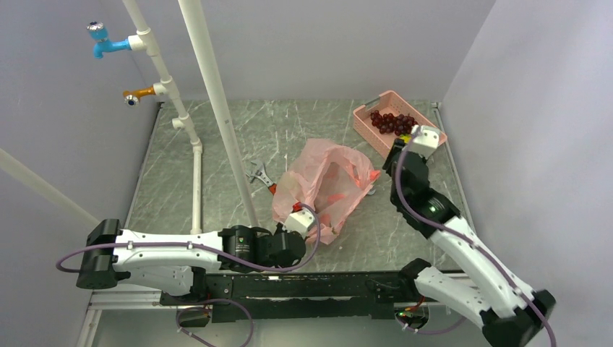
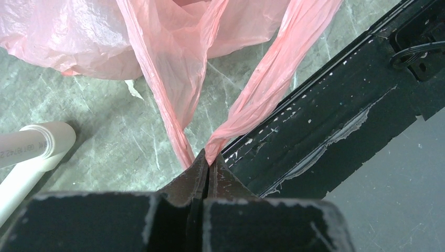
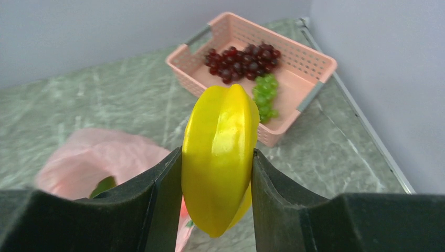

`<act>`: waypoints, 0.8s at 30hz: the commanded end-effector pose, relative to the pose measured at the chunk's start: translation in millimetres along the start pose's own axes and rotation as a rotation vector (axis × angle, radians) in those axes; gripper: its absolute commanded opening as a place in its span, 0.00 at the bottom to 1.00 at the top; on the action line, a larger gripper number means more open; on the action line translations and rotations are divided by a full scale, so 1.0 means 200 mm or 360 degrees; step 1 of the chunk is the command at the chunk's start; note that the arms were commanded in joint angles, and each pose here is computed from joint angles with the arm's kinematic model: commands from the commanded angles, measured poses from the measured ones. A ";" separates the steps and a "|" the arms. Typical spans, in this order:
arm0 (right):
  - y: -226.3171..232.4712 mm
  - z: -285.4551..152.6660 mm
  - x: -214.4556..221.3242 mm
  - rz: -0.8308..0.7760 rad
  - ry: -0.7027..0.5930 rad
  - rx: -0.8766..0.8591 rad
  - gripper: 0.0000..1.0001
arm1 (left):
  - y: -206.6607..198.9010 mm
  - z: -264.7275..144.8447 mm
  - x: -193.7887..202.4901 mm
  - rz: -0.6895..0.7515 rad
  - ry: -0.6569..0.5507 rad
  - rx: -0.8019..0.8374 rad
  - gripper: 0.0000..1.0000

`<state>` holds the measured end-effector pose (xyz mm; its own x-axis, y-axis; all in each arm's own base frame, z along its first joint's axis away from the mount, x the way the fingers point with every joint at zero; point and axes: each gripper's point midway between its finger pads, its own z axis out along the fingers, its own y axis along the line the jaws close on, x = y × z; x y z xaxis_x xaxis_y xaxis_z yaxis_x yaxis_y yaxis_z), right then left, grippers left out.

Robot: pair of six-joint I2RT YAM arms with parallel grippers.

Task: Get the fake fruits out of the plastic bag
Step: Place the fake fruit in the bin.

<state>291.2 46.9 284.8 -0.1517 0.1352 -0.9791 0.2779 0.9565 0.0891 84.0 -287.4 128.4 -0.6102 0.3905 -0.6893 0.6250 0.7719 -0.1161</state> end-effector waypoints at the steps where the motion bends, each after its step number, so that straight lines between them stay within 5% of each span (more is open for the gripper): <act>1: 0.00 0.20 0.02 0.0118 0.0016 0.0108 0.12 | -0.06 -0.04 -0.10 -0.0035 -0.0071 0.0037 0.00; 19: -0.35 1.07 0.41 0.0307 0.0629 0.0437 0.13 | -0.07 -0.06 -0.10 -0.0014 -0.0149 0.0129 0.00; 24: -0.39 1.18 0.45 0.0276 0.0691 0.0526 0.26 | -0.09 -0.07 -0.11 0.0040 -0.0131 0.0164 0.00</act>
<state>467.9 -73.3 133.4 -0.4485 0.4299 -0.7836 0.5937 0.7987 0.0984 82.6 -294.2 142.6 -0.5825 0.3649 -0.7263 0.6526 0.7427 -0.1503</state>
